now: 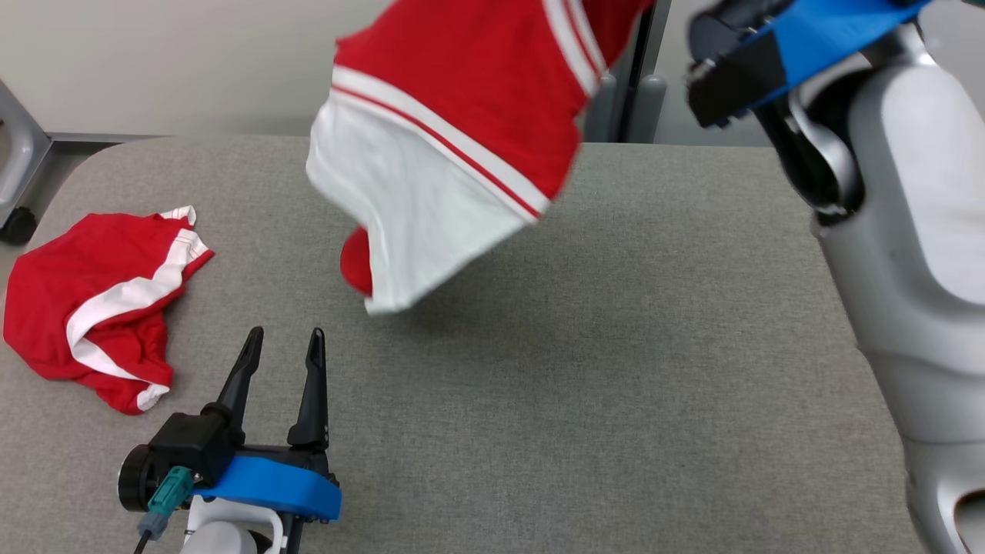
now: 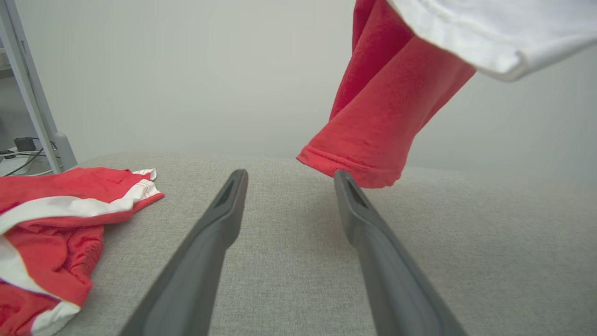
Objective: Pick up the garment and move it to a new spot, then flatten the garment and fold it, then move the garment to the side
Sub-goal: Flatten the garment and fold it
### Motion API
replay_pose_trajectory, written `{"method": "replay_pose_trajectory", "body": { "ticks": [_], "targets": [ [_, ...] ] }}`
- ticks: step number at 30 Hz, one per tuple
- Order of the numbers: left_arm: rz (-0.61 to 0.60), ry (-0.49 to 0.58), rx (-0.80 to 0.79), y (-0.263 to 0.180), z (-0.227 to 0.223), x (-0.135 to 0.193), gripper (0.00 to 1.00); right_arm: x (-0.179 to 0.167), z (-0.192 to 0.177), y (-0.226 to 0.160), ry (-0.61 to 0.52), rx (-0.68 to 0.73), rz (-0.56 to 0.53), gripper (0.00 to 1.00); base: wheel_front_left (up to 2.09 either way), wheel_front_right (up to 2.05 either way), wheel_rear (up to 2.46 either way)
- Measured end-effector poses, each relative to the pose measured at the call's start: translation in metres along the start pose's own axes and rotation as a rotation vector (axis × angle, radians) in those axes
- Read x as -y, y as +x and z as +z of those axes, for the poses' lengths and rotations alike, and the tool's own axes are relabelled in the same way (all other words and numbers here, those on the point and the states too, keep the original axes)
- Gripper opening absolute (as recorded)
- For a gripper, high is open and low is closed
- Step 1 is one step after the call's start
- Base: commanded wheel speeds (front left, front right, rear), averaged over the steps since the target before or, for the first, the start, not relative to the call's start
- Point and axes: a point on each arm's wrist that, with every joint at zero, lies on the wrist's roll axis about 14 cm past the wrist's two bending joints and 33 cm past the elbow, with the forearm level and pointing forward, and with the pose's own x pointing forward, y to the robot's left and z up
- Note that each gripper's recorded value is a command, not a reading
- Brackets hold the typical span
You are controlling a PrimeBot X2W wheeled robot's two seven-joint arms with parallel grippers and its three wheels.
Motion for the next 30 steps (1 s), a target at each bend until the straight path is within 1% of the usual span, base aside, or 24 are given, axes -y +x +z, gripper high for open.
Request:
{"method": "replay_pose_trajectory", "body": {
  "ticks": [2, 5, 8, 10, 12, 15, 20, 21, 22, 26, 29, 30],
  "targets": [
    [-0.001, 0.001, -0.003, 0.001, -0.001, -0.001, 1.0, 0.017, -0.031, -0.016, 0.005, -0.089, -0.047, 0.0, 0.0, 0.0, 0.0],
    [-0.003, 0.002, -0.003, 0.003, -0.001, 0.0, 1.0, 0.035, -0.094, -0.053, 0.01, -0.263, -0.104, 0.0, 0.0, 0.0, 0.0],
    [-0.015, -0.003, 0.0, 0.008, -0.001, 0.003, 1.0, 0.053, -0.152, -0.092, 0.045, -0.417, -0.176, 0.0, 0.0, 0.0, 0.0],
    [-0.021, -0.005, -0.003, 0.011, -0.003, 0.004, 1.0, 0.061, -0.184, -0.114, 0.065, -0.496, -0.216, 0.0, 0.0, 0.0, 0.0],
    [-0.024, -0.005, -0.008, 0.014, -0.004, 0.004, 1.0, 0.069, -0.208, -0.129, 0.061, -0.552, -0.242, 0.0, 0.0, 0.0, 0.0],
    [-0.022, -0.006, -0.018, 0.017, -0.008, 0.003, 1.0, 0.075, -0.234, -0.139, 0.042, -0.598, -0.254, 0.0, 0.0, 0.0, 0.0],
    [-0.008, 0.003, -0.044, 0.019, -0.017, -0.004, 1.0, 0.085, -0.261, -0.131, 0.019, -0.608, -0.267, 0.0, 0.0, 0.0, 0.0],
    [-0.003, 0.003, -0.049, 0.019, -0.019, -0.006, 1.0, 0.087, -0.267, -0.13, 0.023, -0.615, -0.277, 0.13, 0.0, 0.0, 0.0],
    [0.004, 0.004, -0.052, 0.019, -0.019, -0.008, 1.0, 0.087, -0.275, -0.132, 0.028, -0.64, -0.281, 1.0, 0.0, 0.0, 0.0],
    [0.02, 0.011, -0.056, 0.018, -0.02, -0.014, 1.0, 0.074, -0.305, -0.151, 0.044, -0.787, -0.265, 1.0, 0.0, 0.0, 0.0],
    [0.016, 0.016, -0.039, 0.017, -0.014, -0.012, 1.0, 0.061, -0.314, -0.173, 0.053, -0.9, -0.242, 1.0, 0.0, 0.0, 0.0],
    [0.016, 0.016, -0.033, 0.017, -0.012, -0.012, 1.0, 0.057, -0.314, -0.178, 0.047, -0.916, -0.23, 1.0, 0.0, 0.0, 0.0]
  ]
}}
